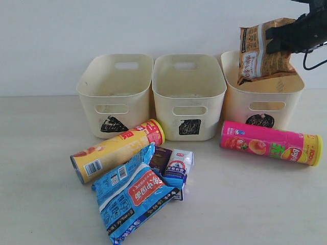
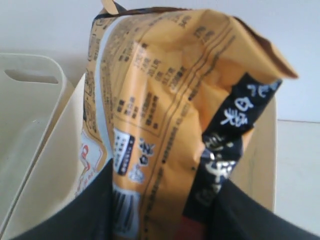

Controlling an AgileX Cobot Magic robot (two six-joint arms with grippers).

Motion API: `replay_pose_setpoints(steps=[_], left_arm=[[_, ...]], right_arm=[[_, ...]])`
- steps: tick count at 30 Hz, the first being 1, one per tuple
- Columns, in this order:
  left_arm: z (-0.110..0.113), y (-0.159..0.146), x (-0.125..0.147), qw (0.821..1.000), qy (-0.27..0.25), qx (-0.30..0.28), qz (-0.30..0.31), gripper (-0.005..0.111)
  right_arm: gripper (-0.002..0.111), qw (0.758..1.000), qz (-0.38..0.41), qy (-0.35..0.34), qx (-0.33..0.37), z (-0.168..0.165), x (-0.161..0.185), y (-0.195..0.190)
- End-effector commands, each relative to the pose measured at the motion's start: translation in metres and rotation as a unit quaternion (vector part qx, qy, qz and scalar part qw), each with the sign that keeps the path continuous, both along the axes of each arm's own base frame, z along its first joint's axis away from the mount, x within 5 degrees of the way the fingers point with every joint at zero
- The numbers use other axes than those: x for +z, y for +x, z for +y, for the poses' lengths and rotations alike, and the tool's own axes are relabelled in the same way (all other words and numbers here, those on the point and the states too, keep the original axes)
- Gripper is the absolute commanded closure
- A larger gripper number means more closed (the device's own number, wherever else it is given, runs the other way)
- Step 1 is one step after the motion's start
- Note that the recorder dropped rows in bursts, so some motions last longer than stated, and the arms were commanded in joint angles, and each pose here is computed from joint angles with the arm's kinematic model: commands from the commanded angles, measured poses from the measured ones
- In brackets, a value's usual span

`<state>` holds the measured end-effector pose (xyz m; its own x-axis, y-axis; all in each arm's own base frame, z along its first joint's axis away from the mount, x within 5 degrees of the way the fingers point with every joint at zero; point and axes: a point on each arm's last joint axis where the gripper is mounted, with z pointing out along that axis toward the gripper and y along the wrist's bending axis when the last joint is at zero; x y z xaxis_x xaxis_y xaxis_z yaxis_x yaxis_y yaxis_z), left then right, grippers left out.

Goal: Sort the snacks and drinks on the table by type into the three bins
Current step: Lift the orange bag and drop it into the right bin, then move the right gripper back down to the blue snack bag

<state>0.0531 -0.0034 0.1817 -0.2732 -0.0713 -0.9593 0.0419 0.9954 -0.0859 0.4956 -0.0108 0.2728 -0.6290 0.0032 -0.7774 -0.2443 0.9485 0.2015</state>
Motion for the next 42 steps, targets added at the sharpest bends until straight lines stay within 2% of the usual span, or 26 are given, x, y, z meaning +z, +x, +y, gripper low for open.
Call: replay_pose_setpoints(steps=[1, 6, 9, 17, 19, 21, 28, 31, 42], left_arm=[[0.000, 0.000, -0.001, 1.000, -0.001, 0.003, 0.001, 0.103], [0.000, 0.000, -0.001, 1.000, -0.001, 0.003, 0.001, 0.103], [0.000, 0.000, -0.001, 1.000, -0.001, 0.003, 0.001, 0.103], [0.000, 0.000, -0.001, 1.000, -0.001, 0.003, 0.001, 0.103], [0.000, 0.000, -0.001, 1.000, -0.001, 0.003, 0.001, 0.103], [0.000, 0.000, -0.001, 1.000, -0.001, 0.003, 0.001, 0.103], [0.000, 0.000, -0.001, 1.000, -0.001, 0.003, 0.001, 0.103], [0.000, 0.000, -0.001, 1.000, -0.001, 0.003, 0.001, 0.103], [0.000, 0.000, -0.001, 1.000, -0.001, 0.003, 0.001, 0.103]], right_arm=[[0.098, 1.000, -0.013, 0.000, -0.008, -0.004, 0.006, 0.000], [0.052, 1.000, -0.007, 0.001, -0.003, -0.004, 0.005, 0.000], [0.035, 1.000, -0.008, 0.001, -0.005, -0.004, 0.006, 0.000], [0.036, 1.000, -0.014, 0.006, -0.008, -0.003, 0.014, -0.003], [0.039, 1.000, -0.017, 0.006, -0.005, -0.003, 0.020, -0.006], [0.046, 1.000, -0.018, -0.001, 0.003, -0.002, 0.029, -0.011], [0.086, 0.999, -0.010, -0.023, 0.036, 0.002, 0.059, -0.033], [0.108, 0.997, 0.012, -0.024, 0.066, 0.007, 0.071, -0.048], [0.108, 0.979, 0.125, -0.026, 0.160, 0.023, 0.073, -0.082]])
